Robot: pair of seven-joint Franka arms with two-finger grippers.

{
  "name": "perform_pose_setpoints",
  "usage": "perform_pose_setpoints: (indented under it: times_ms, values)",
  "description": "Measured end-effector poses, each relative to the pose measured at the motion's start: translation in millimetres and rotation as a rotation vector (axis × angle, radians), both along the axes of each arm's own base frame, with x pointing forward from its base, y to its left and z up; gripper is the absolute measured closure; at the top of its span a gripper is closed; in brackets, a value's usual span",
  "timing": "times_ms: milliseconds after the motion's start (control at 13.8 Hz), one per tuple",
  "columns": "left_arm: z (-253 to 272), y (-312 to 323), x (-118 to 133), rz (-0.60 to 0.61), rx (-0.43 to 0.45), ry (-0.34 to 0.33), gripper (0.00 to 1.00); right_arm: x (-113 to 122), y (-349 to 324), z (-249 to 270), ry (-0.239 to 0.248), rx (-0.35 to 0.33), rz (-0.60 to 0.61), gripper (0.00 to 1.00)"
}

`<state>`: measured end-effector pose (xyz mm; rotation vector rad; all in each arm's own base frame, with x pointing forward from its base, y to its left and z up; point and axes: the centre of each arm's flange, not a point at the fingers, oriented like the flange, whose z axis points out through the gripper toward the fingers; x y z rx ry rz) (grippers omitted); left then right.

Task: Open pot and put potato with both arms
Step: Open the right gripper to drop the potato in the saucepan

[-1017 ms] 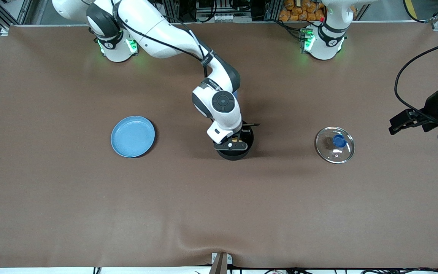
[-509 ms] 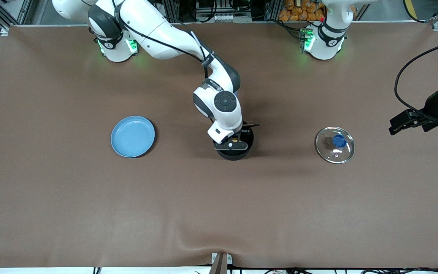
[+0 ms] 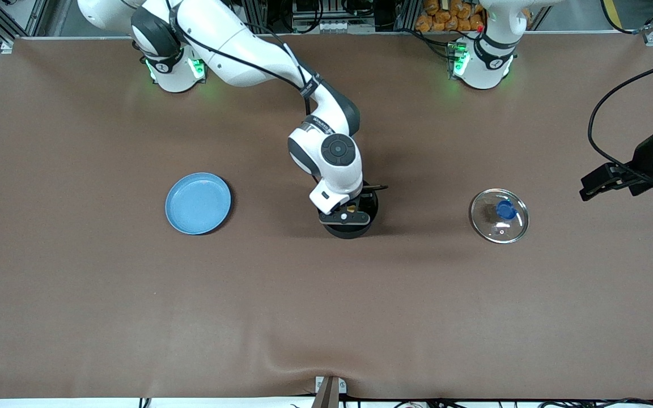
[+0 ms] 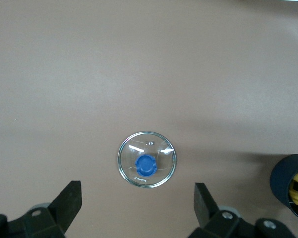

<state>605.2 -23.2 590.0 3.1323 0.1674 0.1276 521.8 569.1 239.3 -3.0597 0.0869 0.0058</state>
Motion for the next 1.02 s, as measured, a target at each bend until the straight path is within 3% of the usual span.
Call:
perform_pose_setpoints:
  times_ms: [436, 799, 1017]
  values:
    - [0, 0, 0, 0.000, 0.000, 0.000, 0.00, 16, -8, 111, 0.010, 0.026, -0.042, 0.00]
    - [0, 0, 0, 0.000, 0.000, 0.000, 0.00, 96, -131, 189, 0.017, 0.010, -0.185, 0.00]
    - [0, 0, 0, 0.000, 0.000, 0.000, 0.00, 132, -229, 234, 0.036, -0.011, -0.135, 0.00]
